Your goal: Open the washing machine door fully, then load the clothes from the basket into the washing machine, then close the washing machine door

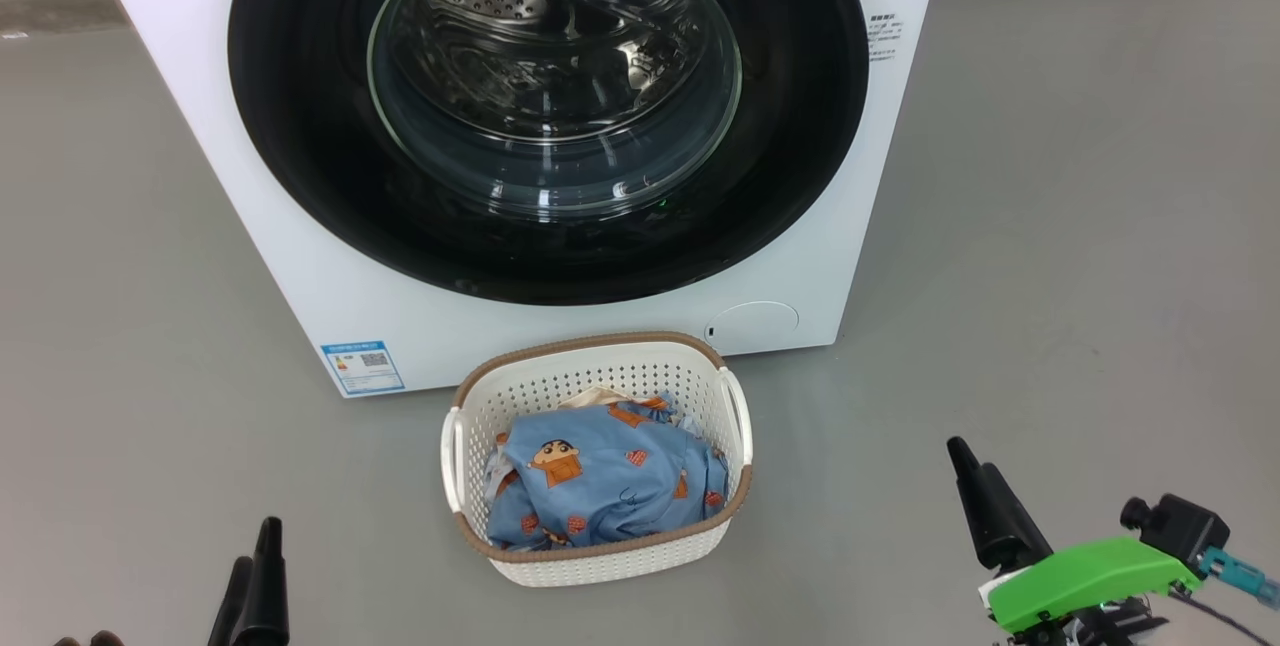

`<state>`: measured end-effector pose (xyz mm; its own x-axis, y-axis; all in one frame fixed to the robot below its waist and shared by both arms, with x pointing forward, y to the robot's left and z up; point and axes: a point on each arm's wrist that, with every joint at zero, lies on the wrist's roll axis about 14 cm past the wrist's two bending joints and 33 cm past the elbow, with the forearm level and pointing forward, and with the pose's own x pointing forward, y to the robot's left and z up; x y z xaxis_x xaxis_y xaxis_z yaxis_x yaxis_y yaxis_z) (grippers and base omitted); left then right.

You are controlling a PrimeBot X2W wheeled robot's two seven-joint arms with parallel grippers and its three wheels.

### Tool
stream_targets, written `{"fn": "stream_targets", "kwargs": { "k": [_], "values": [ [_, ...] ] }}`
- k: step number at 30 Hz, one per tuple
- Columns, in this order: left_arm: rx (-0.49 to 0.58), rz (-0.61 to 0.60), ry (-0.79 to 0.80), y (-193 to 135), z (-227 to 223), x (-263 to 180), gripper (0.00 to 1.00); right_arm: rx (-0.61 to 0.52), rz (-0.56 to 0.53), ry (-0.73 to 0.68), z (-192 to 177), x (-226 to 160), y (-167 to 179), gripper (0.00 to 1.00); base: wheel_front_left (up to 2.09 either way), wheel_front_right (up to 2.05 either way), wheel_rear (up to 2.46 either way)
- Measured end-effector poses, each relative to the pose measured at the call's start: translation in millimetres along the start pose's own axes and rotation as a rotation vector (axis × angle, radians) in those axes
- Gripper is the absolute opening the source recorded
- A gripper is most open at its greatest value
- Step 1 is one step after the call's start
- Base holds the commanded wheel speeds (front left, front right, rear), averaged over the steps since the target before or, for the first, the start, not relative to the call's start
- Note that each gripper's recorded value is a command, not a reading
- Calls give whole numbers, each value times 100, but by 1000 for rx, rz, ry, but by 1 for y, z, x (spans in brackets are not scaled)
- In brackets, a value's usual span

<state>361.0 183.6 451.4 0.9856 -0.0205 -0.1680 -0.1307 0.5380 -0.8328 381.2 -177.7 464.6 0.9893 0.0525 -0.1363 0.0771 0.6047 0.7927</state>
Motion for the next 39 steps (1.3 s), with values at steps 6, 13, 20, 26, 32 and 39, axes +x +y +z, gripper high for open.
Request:
{"fn": "stream_targets", "kwargs": {
  "k": [6,13,20,26,32,39],
  "values": [
    [84,-9,-4,-2,1,0,100,-99,16,0,1,3,4,100,0,0,0],
    [180,-22,-7,-4,2,0,100,-183,31,6,-1,5,8,100,0,0,0],
    [280,-42,-10,-8,2,1,100,-281,43,-6,3,7,11,100,0,0,0],
    [367,-56,-15,-9,4,0,100,-363,45,-8,2,6,9,100,0,0,0],
    [449,-70,-17,-11,3,-1,100,-442,54,-18,4,6,11,100,0,0,0],
    [535,-84,-24,-13,5,-1,100,-532,79,-34,8,12,19,100,0,0,0]
  ]
}}
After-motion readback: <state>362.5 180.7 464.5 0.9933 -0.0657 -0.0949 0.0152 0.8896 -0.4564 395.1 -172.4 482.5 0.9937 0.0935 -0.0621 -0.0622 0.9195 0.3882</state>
